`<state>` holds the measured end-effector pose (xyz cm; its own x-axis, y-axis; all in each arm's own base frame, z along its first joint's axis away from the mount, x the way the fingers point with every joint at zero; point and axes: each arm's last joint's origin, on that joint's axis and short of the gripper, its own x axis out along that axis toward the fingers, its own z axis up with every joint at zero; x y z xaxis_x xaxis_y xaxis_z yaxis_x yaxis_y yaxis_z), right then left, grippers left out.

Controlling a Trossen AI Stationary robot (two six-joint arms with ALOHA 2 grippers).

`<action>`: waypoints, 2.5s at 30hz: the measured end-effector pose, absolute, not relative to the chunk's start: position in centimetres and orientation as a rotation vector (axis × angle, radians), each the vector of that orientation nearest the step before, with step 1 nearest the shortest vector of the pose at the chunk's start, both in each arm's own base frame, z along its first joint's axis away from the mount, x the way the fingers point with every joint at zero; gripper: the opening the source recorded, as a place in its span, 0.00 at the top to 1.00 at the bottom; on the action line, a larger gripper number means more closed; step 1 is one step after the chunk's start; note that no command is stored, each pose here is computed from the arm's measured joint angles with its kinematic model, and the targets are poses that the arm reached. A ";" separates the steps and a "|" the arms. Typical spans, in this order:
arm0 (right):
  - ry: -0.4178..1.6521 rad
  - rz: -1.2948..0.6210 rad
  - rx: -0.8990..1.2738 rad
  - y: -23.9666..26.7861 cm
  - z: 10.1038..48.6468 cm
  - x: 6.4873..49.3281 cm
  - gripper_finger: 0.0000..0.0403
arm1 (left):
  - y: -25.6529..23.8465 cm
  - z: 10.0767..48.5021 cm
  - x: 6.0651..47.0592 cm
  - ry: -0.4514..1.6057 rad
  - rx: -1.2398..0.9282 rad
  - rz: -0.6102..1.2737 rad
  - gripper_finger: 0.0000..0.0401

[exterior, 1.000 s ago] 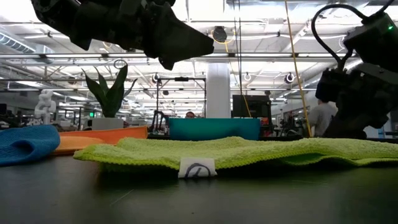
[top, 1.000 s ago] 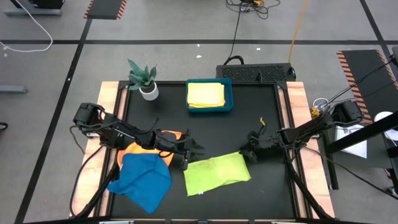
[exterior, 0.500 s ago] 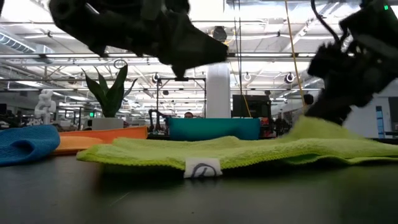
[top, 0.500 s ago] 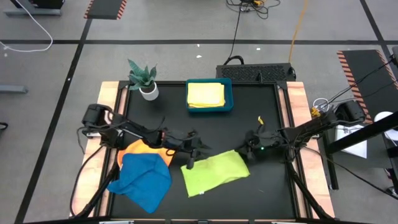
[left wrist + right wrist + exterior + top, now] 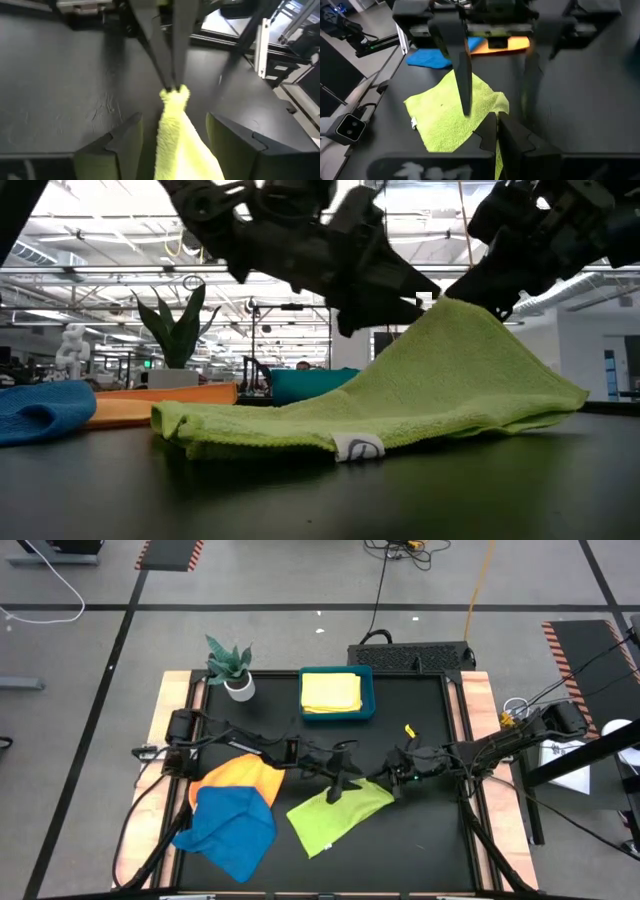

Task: Fold microfiber towels
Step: Fold the green microfiber cloth

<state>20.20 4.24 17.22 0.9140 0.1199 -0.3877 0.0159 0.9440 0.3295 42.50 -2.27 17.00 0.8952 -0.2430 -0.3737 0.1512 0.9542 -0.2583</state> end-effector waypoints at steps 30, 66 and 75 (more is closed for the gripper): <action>0.424 0.072 0.280 4.3 17.2 20.2 0.79 | -1.3 17.1 44.0 0.400 -0.133 -0.229 0.99; 0.154 -0.016 0.283 4.4 13.2 16.1 0.47 | -1.6 25.1 40.4 0.377 0.039 -0.190 0.99; 0.035 -0.099 0.198 3.4 14.3 16.4 0.47 | -2.6 28.2 38.4 0.357 0.099 -0.151 0.99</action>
